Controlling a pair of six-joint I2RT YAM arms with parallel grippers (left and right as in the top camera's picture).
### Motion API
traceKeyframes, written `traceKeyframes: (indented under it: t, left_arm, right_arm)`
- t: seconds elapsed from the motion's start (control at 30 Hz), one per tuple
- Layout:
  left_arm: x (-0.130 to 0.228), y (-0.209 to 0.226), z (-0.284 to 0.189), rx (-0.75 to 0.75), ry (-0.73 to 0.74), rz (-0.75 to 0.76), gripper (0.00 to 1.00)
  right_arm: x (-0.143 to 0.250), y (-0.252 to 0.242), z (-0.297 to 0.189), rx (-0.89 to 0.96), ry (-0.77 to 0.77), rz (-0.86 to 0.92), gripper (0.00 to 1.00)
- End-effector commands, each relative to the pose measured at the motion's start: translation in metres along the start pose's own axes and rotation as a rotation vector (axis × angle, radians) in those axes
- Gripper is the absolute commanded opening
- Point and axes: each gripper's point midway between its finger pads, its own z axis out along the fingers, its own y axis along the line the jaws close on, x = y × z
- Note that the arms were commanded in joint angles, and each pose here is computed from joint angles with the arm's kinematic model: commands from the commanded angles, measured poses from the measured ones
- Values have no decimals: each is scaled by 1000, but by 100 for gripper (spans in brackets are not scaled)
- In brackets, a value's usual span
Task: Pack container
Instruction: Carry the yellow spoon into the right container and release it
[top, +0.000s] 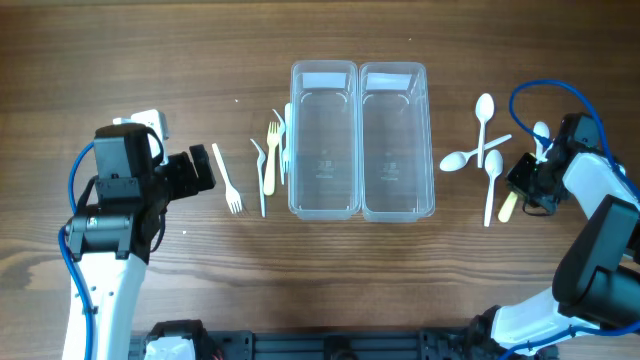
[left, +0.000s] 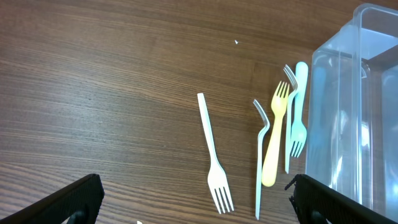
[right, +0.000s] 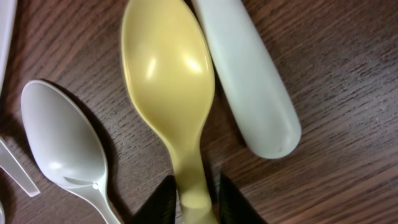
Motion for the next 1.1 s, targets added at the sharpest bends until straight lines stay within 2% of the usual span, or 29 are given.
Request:
traceKeyframes:
  t: [0.0, 0.07, 0.13, 0.23, 0.33, 0.47, 0.57, 0.7, 0.8, 1.0, 1.07]
  left_arm:
    - [-9, 2, -4, -10, -24, 14, 100]
    - [-9, 2, -4, -10, -24, 14, 100]
    - [-8, 2, -4, -10, -24, 14, 100]
    - [-8, 2, -4, -10, -24, 14, 100]
    - [-9, 2, -4, -10, -24, 14, 100]
    - [-9, 2, -4, -10, -24, 14, 100]
    - [-9, 2, -4, -10, -24, 14, 100]
    - [-9, 2, -4, -10, -24, 14, 100]
    - [-9, 2, -4, -10, -24, 14, 100]
    - [-9, 2, -4, -10, -24, 14, 100]
    - [-9, 2, -4, -10, -24, 14, 100]
  right_arm:
    - [29, -4, 16, 6, 110, 7, 12]
    - [30, -4, 9, 10, 123, 9, 4]
    - [26, -2, -4, 6, 108, 7, 5]
    - [10, 6, -52, -28, 10, -4, 4]
    - [3, 33, -118, -175, -126, -37, 4]
    - [28, 88, -197, -422, -287, -194, 4]
    - [58, 127, -217, -499, -310, -371, 4]
    - [96, 191, -197, -569, -253, -606, 4]
    - [103, 219, -170, -574, -205, -667, 4]
    - [102, 252, -85, -546, -60, -603, 5]
    - [106, 253, -75, -544, -26, -603, 10]
